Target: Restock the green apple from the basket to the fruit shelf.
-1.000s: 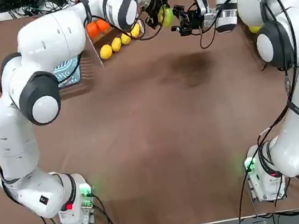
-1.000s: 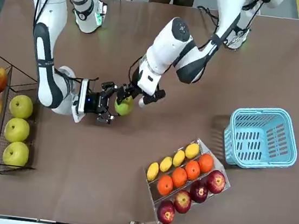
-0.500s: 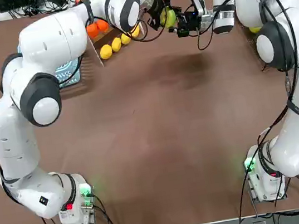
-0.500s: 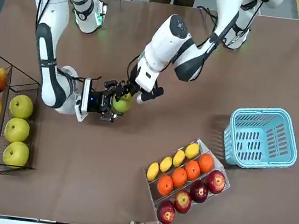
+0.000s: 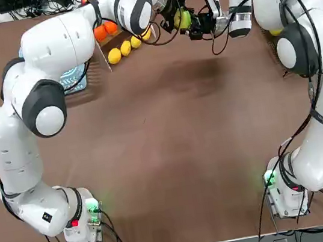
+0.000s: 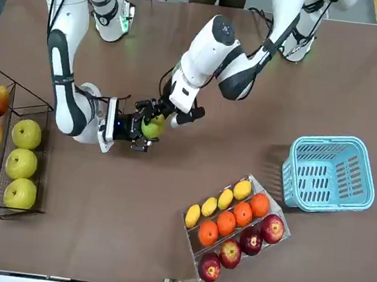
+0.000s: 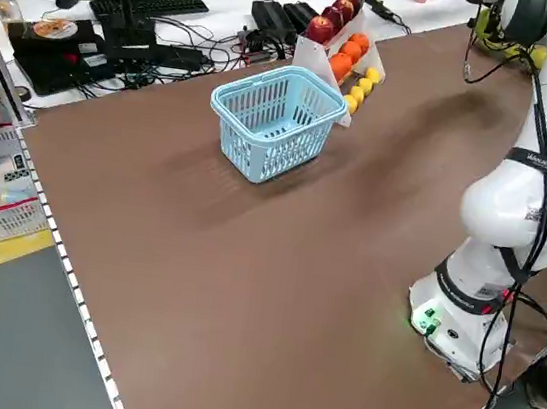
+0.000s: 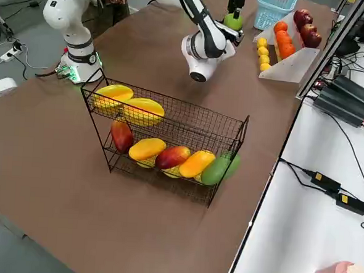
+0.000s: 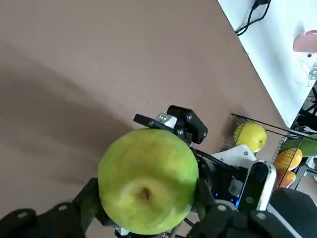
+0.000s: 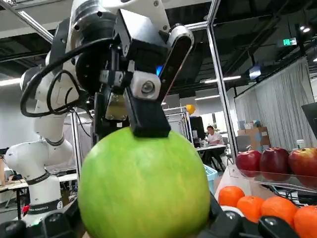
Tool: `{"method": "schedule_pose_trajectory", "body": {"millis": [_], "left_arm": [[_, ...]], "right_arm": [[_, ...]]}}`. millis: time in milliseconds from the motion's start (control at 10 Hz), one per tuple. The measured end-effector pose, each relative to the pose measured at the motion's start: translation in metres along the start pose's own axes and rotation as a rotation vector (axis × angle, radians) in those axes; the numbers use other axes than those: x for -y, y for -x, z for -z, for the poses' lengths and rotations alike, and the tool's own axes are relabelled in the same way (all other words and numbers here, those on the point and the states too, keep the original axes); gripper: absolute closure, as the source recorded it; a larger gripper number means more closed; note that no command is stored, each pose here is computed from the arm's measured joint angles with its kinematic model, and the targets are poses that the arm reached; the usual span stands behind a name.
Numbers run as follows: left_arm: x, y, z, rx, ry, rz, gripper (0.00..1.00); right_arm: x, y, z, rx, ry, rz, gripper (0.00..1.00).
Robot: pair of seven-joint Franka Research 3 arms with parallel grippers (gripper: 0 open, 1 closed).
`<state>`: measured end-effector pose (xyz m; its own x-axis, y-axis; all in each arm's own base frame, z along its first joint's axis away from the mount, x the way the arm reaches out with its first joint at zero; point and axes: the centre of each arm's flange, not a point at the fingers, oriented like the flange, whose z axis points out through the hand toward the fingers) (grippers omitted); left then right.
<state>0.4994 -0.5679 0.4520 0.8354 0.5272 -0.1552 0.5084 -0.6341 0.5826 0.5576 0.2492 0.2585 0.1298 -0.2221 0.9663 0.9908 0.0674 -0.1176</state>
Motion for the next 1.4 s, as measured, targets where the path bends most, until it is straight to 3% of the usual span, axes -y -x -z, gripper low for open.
{"method": "schedule_pose_trajectory", "body": {"millis": [100,400,600,800,1000,1200,1400], "left_arm": [[-0.001,-0.002,0.0,-0.002,0.004,0.001,0.02],[-0.003,-0.013,0.005,-0.015,-0.007,0.003,0.0],[-0.003,-0.03,0.019,-0.023,-0.08,-0.019,0.0],[0.003,-0.06,0.053,-0.023,-0.199,-0.046,0.0],[0.009,-0.103,0.111,-0.004,-0.258,-0.052,0.0],[0.029,-0.163,0.174,-0.022,-0.316,-0.029,0.0],[0.085,-0.226,0.218,-0.005,-0.455,-0.057,0.0]], "right_arm": [[0.003,-0.002,-0.004,-0.025,-0.026,-0.001,0.12],[0.006,-0.006,-0.005,-0.055,-0.051,0.0,0.12],[0.005,-0.009,0.004,-0.063,-0.053,-0.007,0.12],[-0.001,-0.015,0.026,-0.047,-0.032,-0.055,0.12],[-0.01,-0.037,0.06,0.019,-0.033,-0.109,0.12],[-0.024,-0.084,0.091,0.121,-0.043,-0.11,0.12],[-0.034,-0.133,0.115,0.249,-0.054,-0.073,0.12]]}}
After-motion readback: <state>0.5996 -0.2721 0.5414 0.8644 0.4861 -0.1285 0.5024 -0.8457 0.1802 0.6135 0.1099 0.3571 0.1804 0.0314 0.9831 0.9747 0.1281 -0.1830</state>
